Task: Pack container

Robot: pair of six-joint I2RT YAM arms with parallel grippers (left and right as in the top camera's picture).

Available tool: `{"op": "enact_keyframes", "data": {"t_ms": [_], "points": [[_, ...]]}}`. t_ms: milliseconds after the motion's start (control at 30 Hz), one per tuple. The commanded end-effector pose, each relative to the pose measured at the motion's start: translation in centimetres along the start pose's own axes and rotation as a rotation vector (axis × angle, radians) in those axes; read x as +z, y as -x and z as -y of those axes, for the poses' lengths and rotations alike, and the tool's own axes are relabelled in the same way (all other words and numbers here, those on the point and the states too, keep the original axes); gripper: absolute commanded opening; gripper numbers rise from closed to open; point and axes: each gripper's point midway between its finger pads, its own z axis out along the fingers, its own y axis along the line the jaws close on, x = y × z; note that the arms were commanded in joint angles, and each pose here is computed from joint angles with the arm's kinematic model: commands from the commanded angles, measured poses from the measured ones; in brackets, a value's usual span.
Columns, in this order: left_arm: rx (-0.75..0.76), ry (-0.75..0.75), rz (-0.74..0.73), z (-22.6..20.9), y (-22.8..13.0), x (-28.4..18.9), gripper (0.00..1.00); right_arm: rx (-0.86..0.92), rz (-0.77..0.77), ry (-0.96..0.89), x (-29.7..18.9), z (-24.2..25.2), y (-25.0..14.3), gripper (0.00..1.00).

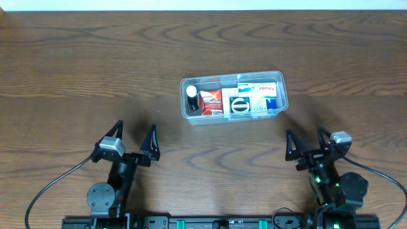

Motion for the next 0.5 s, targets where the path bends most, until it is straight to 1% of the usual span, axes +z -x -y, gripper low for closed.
{"op": "enact_keyframes", "data": {"t_ms": [0, 67, 233, 400, 467], "points": [[0.066, -0.003, -0.028, 0.0, -0.7, 0.0, 0.98, 0.014, -0.012, -0.006, 0.1, 0.2, -0.6, 0.99], [0.086, 0.015, -0.055, -0.4, -1.4, 0.0, 0.98, 0.015, -0.004, -0.037, 0.1, 0.8, -0.5, 0.99], [0.074, 0.098, -0.112, -2.0, -2.9, -0.2, 0.98, 0.017, -0.006, -0.045, 0.1, 0.9, -0.6, 0.99], [0.064, 0.234, -0.211, -4.6, -5.3, -1.1, 0.98, 0.027, -0.03, -0.056, 0.3, 1.2, -1.1, 0.99], [0.066, 0.274, -0.223, -5.3, -5.7, -1.3, 0.98, 0.033, -0.045, -0.062, 0.3, 1.4, -1.4, 0.99]]}}
